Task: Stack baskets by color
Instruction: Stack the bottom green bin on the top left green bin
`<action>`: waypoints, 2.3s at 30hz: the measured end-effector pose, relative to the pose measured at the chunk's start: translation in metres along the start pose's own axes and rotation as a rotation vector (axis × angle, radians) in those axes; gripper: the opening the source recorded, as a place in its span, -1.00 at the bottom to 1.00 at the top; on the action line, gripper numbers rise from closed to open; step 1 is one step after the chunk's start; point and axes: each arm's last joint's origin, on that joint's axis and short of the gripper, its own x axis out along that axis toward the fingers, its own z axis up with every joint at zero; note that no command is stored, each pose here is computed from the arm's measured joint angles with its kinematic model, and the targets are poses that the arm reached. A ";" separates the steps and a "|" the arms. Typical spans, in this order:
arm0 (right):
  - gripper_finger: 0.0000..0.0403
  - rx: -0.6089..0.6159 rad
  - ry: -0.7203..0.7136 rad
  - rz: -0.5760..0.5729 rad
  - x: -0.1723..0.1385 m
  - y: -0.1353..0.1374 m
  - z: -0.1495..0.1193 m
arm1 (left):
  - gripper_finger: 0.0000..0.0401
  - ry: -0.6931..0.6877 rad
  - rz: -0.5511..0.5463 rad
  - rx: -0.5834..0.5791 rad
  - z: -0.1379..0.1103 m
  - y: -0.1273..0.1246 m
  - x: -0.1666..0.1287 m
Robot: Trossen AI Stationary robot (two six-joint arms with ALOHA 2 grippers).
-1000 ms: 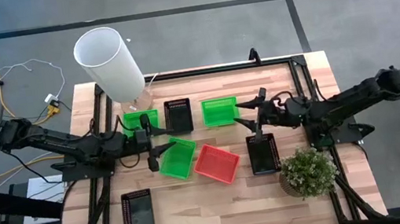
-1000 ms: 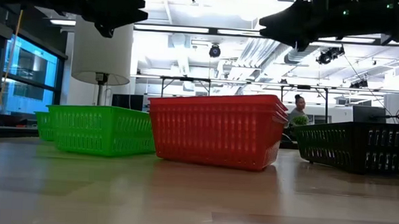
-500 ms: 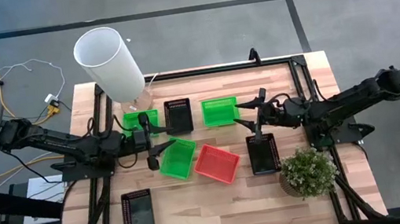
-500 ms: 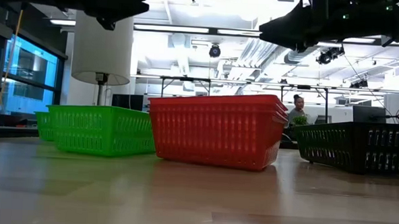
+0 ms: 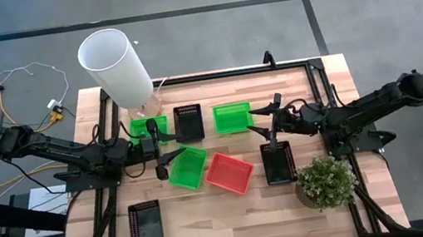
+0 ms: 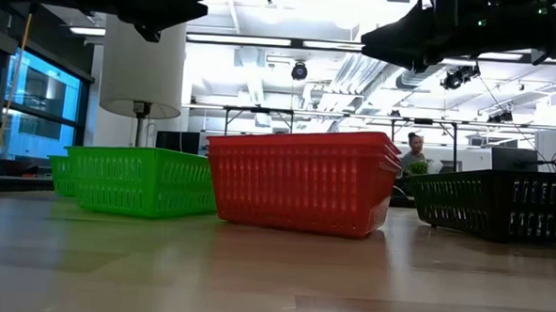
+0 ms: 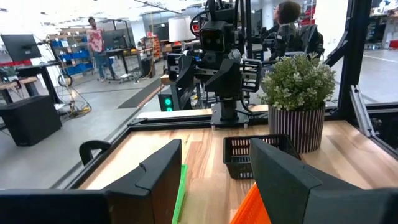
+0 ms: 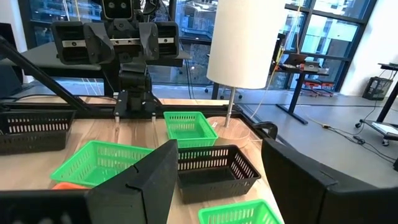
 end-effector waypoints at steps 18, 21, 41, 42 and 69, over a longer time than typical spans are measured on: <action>0.09 0.000 0.009 -0.050 0.000 -0.001 0.000 | -0.11 0.760 0.248 -0.115 0.011 0.006 -0.002; 0.09 0.000 0.008 -0.043 0.000 -0.001 0.000 | -0.11 0.948 0.074 -0.019 0.006 0.000 -0.006; 0.09 0.027 0.007 -0.035 0.000 -0.001 0.000 | -0.11 1.407 0.270 0.261 -0.048 0.019 0.012; 0.09 0.027 0.007 -0.035 0.000 -0.001 0.000 | -0.11 1.411 0.268 0.266 -0.048 0.020 0.013; 0.09 0.047 0.010 -0.035 0.000 -0.001 -0.001 | -0.19 1.224 0.150 -0.508 -0.008 -0.005 0.040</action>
